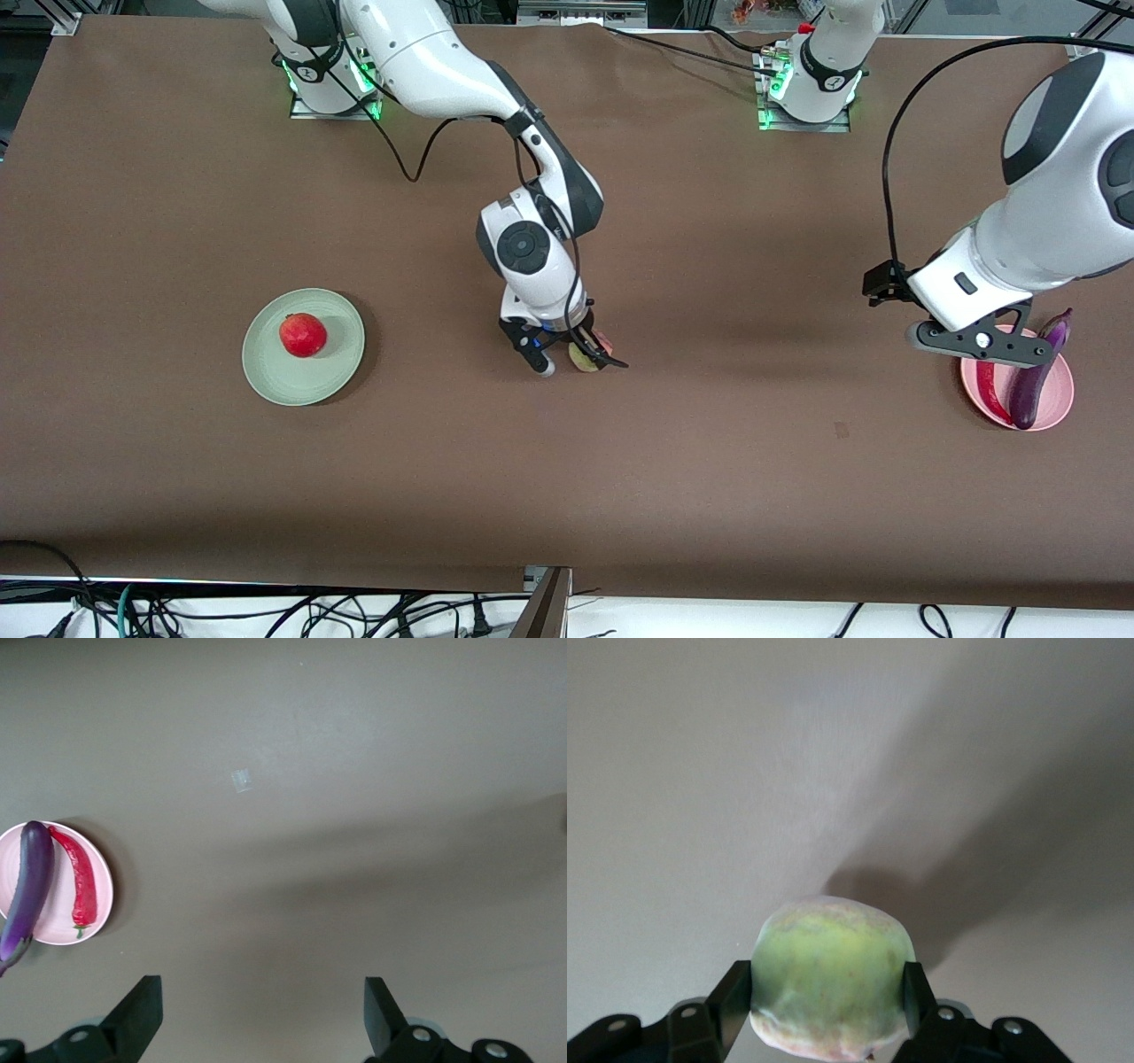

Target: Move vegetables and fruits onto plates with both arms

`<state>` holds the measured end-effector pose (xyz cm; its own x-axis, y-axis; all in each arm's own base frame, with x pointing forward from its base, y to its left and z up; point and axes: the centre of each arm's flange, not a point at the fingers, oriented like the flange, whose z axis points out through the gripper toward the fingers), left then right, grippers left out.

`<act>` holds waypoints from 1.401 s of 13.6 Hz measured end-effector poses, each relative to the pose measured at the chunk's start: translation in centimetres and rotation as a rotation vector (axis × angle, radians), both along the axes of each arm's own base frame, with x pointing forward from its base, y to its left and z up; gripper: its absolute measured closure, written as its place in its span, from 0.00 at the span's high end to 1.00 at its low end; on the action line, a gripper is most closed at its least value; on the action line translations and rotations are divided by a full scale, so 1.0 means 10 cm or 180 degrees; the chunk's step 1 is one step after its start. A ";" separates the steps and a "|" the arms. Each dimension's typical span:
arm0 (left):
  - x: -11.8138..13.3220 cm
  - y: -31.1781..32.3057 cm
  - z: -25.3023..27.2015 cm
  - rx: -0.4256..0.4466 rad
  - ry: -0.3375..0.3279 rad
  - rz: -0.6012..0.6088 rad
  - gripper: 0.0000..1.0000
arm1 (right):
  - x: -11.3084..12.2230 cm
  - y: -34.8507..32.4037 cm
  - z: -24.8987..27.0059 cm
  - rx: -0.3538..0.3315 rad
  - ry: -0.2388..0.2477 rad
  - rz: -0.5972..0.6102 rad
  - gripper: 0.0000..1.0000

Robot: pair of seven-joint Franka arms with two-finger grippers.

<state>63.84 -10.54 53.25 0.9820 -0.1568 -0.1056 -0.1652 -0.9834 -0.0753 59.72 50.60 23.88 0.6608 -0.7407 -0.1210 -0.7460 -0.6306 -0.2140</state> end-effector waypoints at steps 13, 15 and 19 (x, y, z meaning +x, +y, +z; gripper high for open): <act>0.13 0.63 0.26 -0.0494 -0.0184 0.0938 1.00 | 0.76 -3.54 0.66 -0.0365 0.0685 0.2379 0.74; -0.12 0.67 0.34 -0.0414 -0.0392 0.0932 1.00 | 0.70 -3.72 0.48 -0.0366 0.0690 0.2511 0.74; -0.69 0.63 0.35 -0.0378 -0.0541 0.0899 1.00 | 0.61 -4.10 0.25 -0.0410 0.0655 0.2680 0.74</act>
